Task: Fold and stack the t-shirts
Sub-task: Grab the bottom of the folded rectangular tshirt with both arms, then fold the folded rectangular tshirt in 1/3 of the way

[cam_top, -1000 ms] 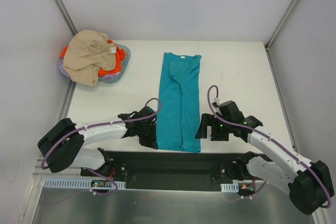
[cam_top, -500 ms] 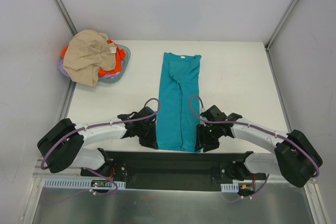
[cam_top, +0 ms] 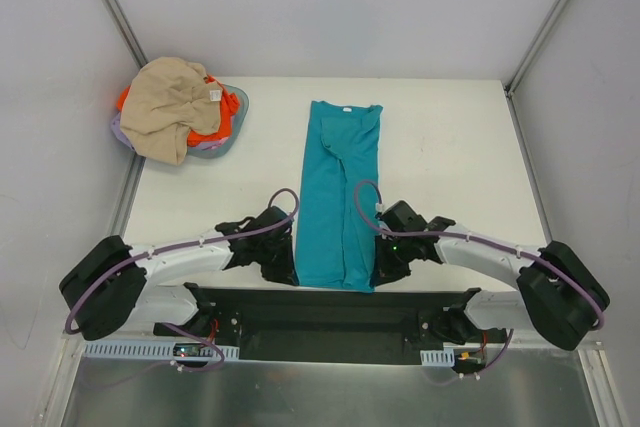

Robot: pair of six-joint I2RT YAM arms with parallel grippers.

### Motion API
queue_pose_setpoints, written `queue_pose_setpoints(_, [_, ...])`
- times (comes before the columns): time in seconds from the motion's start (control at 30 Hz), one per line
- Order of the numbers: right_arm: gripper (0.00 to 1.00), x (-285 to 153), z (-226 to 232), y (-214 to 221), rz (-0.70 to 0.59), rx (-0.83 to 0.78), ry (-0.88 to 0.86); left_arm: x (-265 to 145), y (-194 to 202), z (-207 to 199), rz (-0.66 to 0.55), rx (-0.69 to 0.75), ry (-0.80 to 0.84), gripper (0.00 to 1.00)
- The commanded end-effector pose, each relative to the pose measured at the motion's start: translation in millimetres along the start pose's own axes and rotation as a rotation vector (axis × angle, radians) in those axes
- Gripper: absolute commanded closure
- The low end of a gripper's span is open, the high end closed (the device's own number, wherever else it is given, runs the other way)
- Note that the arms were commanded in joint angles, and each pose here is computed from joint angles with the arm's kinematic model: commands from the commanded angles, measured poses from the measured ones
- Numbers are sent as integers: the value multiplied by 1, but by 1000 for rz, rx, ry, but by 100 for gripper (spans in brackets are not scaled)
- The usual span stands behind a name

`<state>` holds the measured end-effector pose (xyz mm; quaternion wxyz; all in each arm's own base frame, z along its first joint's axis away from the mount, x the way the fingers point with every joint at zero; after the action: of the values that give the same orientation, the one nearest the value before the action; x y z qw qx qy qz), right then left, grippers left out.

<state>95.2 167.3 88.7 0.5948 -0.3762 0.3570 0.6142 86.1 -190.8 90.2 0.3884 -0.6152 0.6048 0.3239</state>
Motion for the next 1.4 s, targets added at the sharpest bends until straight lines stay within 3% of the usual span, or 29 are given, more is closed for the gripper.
queue_pose_setpoints(0.0, [99,-7,9,10,-7,-18,-38,-5,4,1,-5,-12,24,100])
queue_pose_setpoints(0.13, [99,-16,10,23,2,3,-41,-13,13,-1,41,11,89,100])
queue_pose_setpoints(0.2, [99,-29,20,16,-70,-19,-65,-21,13,-5,38,33,103,100])
queue_pose_setpoints(0.53, [99,-82,49,-36,-296,-133,38,-62,-53,-48,-277,111,64,100])
queue_pose_setpoints(0.83, [99,-109,69,-102,-479,-152,141,-76,-127,-62,-394,109,12,100])
queue_pose_setpoints(1.37, [98,-113,53,-184,-488,-46,159,-73,-212,-65,-432,91,-16,100])
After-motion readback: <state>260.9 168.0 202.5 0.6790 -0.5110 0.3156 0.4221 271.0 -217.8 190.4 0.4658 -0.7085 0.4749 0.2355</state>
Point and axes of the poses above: each gripper's point midway between its finger pads, its own x axis out along the fingers, its own z axis along the line the jaws close on, y = z × x, the point moved 8 cm from there along -x, back along the fingers, and after that the axes turned 4 degrees about x, right-handed, at the moved point
